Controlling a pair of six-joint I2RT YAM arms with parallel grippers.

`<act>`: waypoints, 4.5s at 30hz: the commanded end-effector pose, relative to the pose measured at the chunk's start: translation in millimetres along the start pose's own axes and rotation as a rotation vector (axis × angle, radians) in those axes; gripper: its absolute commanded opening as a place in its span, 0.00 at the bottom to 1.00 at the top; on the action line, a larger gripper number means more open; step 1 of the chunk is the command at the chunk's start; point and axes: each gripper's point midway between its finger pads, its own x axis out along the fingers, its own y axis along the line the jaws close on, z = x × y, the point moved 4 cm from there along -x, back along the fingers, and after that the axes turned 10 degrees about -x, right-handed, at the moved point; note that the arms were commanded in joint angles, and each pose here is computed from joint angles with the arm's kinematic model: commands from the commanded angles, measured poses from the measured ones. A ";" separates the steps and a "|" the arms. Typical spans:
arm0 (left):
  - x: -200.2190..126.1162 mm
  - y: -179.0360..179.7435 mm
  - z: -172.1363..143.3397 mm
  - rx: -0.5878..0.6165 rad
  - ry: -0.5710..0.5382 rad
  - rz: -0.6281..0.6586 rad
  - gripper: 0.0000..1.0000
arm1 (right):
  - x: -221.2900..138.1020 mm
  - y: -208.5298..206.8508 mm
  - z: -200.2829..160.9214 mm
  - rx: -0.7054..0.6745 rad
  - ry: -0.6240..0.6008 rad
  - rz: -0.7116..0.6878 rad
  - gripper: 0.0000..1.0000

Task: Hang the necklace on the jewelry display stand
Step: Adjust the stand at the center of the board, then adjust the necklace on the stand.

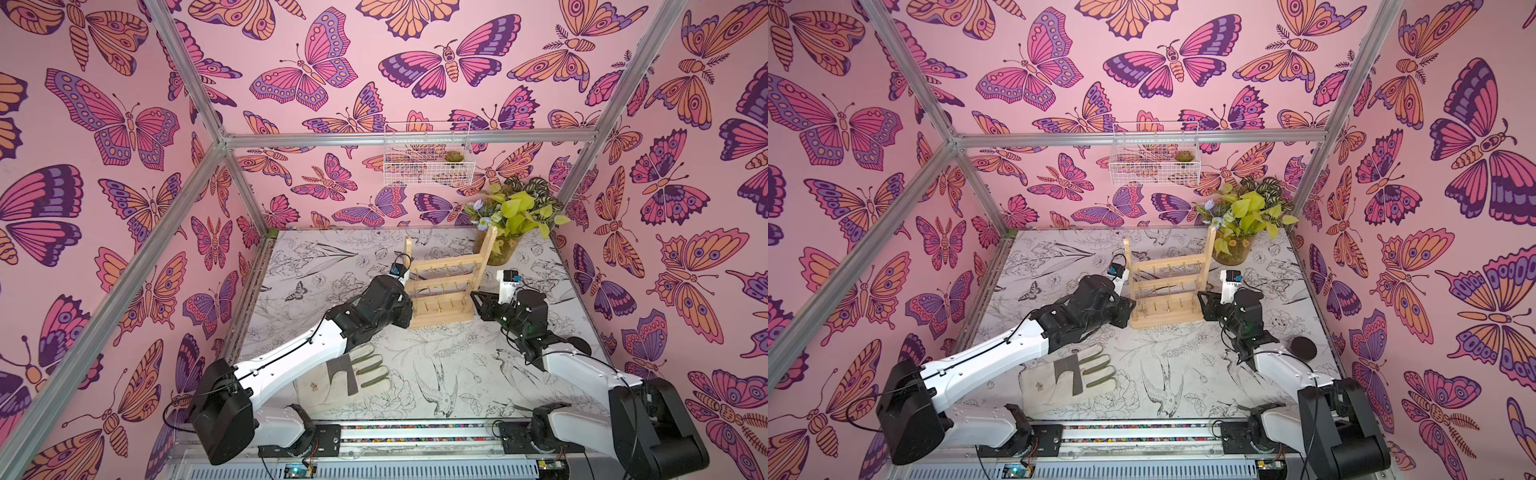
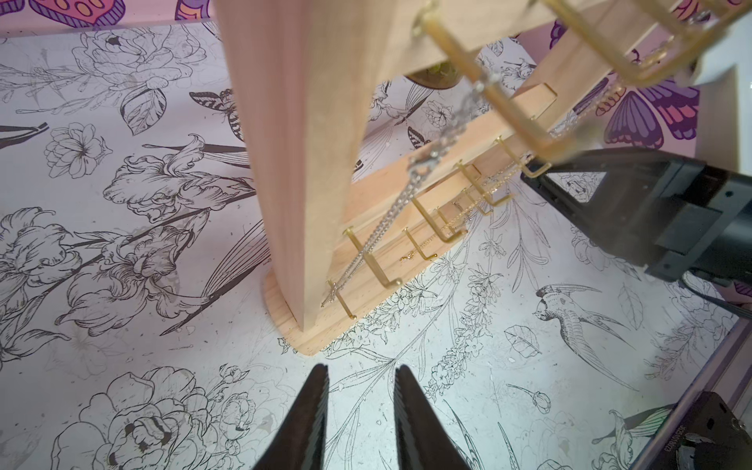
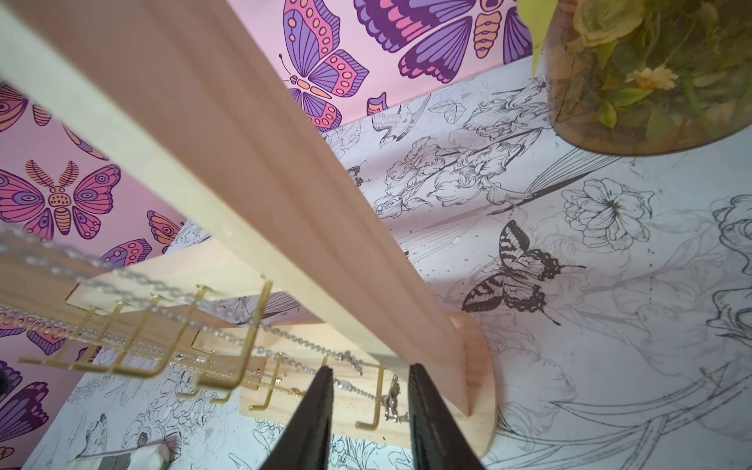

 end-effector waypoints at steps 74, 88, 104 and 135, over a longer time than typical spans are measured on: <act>-15.9 10.2 3.9 -0.024 -0.047 -0.017 0.31 | 15.7 9.9 3.9 -0.058 -0.016 -0.019 0.21; -15.1 8.9 1.3 -0.027 -0.042 -0.017 0.30 | 16.8 3.6 1.3 -0.057 -0.016 -0.036 0.15; -17.3 13.2 -0.7 -0.029 -0.051 0.000 0.31 | 18.5 14.3 7.2 -0.041 -0.019 0.035 0.00; -18.5 12.9 1.1 -0.026 -0.062 -0.003 0.31 | 7.3 3.6 -2.7 -0.089 0.086 -0.064 0.00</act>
